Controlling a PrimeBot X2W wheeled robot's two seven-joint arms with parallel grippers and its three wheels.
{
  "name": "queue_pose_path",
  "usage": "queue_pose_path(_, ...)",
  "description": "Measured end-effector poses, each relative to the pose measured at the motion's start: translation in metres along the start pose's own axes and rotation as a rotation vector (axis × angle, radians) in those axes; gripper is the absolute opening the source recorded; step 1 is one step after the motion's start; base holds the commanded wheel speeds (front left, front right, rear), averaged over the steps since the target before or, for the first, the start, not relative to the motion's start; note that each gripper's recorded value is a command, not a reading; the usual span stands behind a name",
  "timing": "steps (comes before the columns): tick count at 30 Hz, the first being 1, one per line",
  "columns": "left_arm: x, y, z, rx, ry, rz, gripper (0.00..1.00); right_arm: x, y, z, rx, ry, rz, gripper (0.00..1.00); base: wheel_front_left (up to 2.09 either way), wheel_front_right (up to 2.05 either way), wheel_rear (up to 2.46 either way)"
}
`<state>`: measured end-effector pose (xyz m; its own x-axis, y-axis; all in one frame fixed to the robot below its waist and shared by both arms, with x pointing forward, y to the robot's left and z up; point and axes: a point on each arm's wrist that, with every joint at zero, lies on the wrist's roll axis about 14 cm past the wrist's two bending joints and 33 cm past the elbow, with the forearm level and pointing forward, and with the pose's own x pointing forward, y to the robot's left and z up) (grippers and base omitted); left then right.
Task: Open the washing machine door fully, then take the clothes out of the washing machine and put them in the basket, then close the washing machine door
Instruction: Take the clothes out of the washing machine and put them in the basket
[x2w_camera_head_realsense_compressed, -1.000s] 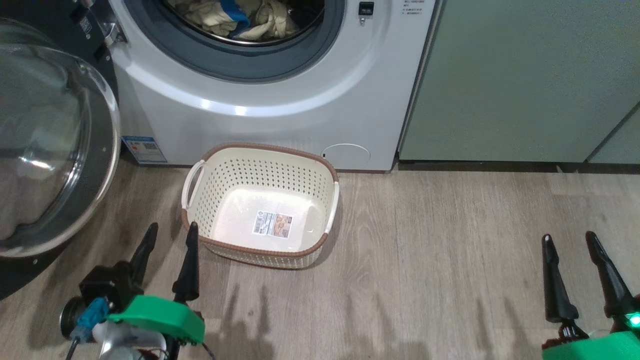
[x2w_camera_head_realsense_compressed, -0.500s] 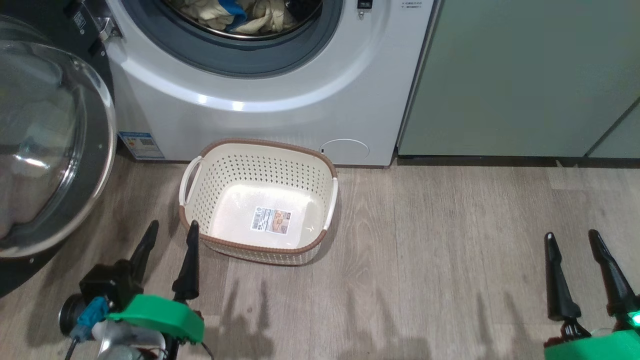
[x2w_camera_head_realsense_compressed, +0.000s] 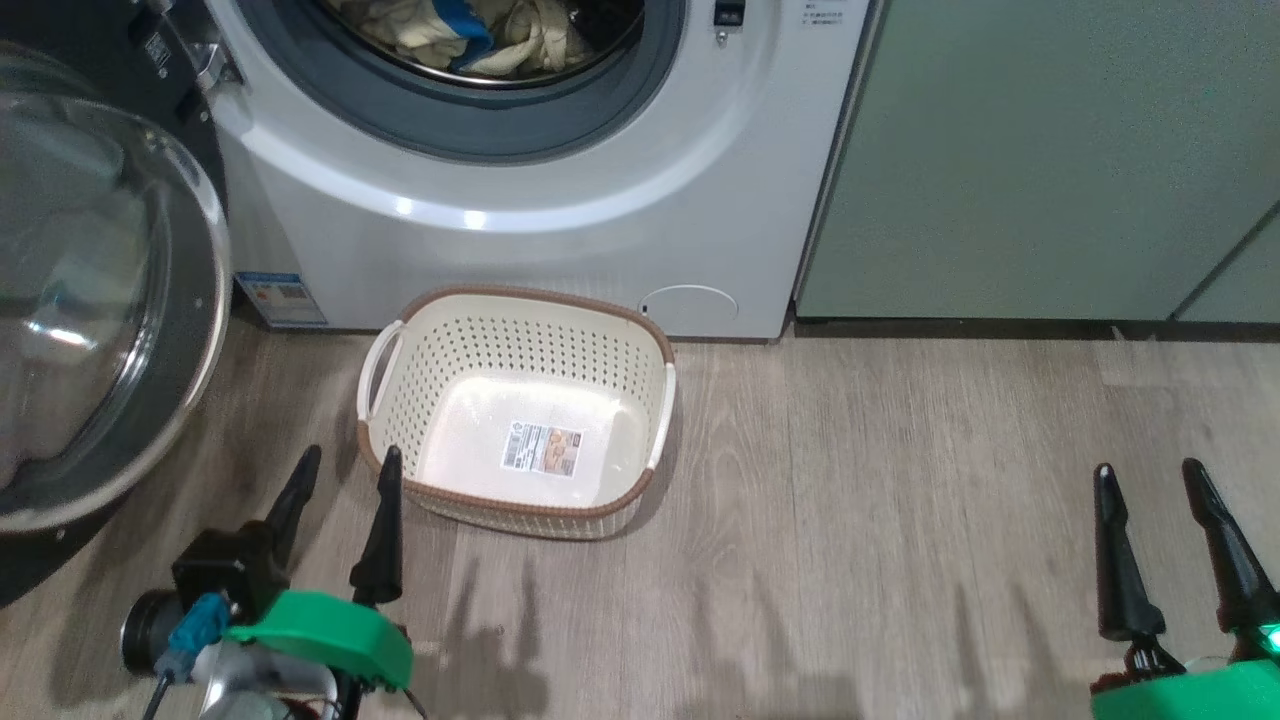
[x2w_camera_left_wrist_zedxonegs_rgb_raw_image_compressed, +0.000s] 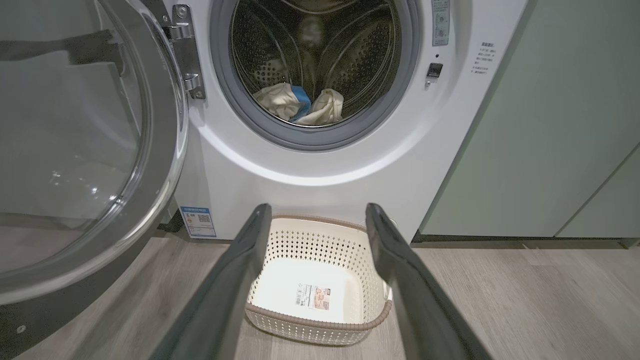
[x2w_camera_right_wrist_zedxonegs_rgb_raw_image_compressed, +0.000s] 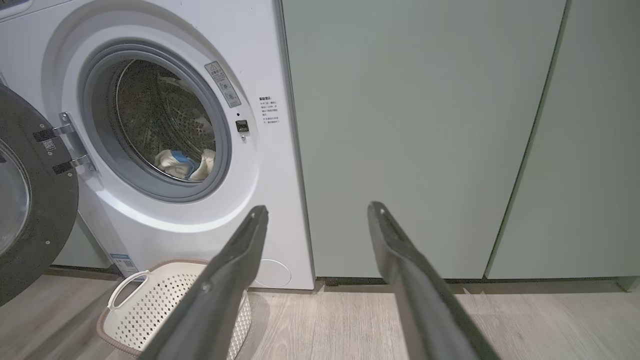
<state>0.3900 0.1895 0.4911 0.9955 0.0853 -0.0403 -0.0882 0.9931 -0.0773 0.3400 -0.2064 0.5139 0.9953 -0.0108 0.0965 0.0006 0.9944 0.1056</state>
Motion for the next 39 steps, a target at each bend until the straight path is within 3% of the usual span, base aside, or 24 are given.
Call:
queue_pose_path(18, 0.0033, -0.0053, 0.0067, 0.001, -0.032, -0.025, 1.0, 0.0005, 0.0011, 0.0015, 0.002, -0.005, 0.003, 1.0, 1.62, -1.61, -0.01)
queue_pose_path(39, 0.0042, -0.0057, 0.004, 0.008, -0.032, -0.034, 1.0, 0.0017, 0.0015, -0.0023, 0.003, 0.006, 0.004, 1.0, 0.1, -0.1, 0.0)
